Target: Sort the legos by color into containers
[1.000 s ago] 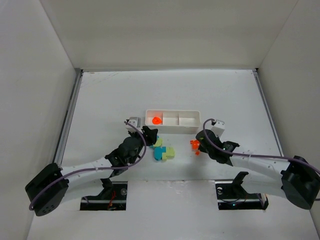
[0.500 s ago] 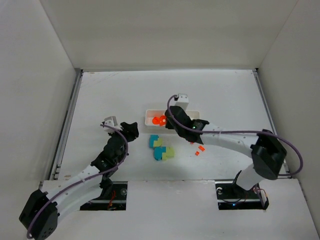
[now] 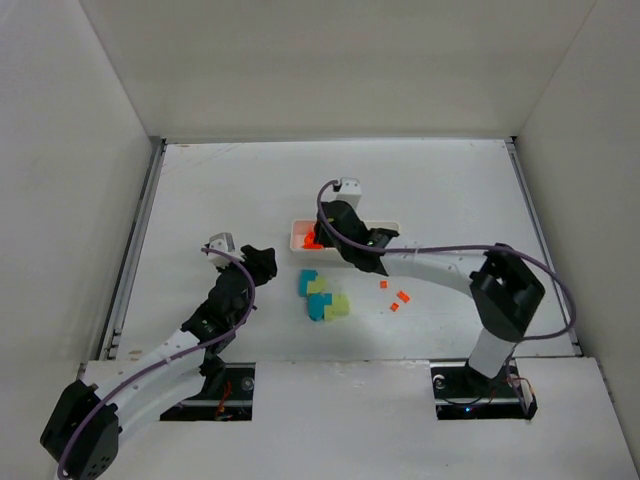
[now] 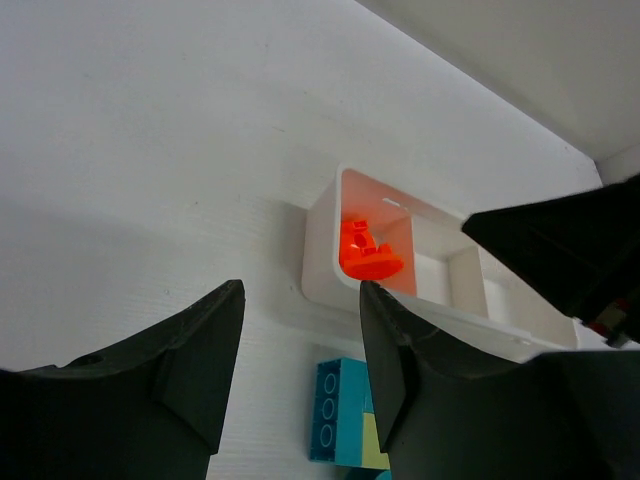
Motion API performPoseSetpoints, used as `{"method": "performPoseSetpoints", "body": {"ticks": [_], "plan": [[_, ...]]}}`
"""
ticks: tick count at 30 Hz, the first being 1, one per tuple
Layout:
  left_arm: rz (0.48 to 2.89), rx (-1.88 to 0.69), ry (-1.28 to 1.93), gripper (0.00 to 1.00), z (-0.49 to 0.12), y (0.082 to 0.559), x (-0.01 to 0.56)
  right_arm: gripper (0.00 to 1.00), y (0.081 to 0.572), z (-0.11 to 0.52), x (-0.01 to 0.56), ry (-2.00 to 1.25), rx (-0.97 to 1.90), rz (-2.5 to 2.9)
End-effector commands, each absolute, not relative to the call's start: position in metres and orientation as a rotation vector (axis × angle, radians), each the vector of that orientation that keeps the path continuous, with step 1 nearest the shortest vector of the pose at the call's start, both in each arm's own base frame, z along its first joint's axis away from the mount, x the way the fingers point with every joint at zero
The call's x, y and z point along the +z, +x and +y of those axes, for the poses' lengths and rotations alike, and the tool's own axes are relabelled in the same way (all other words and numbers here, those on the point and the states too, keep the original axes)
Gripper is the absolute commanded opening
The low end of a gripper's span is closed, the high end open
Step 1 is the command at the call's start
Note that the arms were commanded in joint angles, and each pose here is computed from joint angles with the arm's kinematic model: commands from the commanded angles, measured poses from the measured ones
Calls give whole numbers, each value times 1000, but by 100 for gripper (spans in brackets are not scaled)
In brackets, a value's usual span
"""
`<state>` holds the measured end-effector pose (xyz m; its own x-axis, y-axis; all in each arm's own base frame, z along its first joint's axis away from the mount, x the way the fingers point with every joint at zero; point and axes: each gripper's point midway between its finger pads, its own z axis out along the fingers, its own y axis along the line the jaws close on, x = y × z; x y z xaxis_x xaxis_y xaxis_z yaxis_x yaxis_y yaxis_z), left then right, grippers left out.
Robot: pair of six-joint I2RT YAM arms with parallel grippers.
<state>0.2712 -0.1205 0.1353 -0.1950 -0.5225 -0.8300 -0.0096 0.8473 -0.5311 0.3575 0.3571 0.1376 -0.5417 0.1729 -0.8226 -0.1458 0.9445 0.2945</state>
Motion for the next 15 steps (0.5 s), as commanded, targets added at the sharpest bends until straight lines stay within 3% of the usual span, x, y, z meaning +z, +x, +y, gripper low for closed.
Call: {"method": "performPoseSetpoints", "body": {"ticks": [1, 5, 7, 9, 11, 15], "plan": [[1704, -506, -423, 47, -121, 272, 137, 43, 350, 329, 192, 91, 470, 1970], [1698, -511, -428, 48, -121, 273, 138, 26, 314, 276, 157, 113, 380, 2024], [1695, -508, -432, 48, -120, 273, 139, 24, 291, 243, 125, 156, 308, 2091], [1692, -508, -435, 49, -119, 273, 140, 27, 272, 215, 99, 204, 236, 2151], [1691, -502, -437, 49, -117, 274, 140, 38, 260, 187, 81, 268, 161, 2185], [1688, -498, -444, 49, -116, 275, 140, 48, 245, 176, 64, 287, 166, 2227]]}}
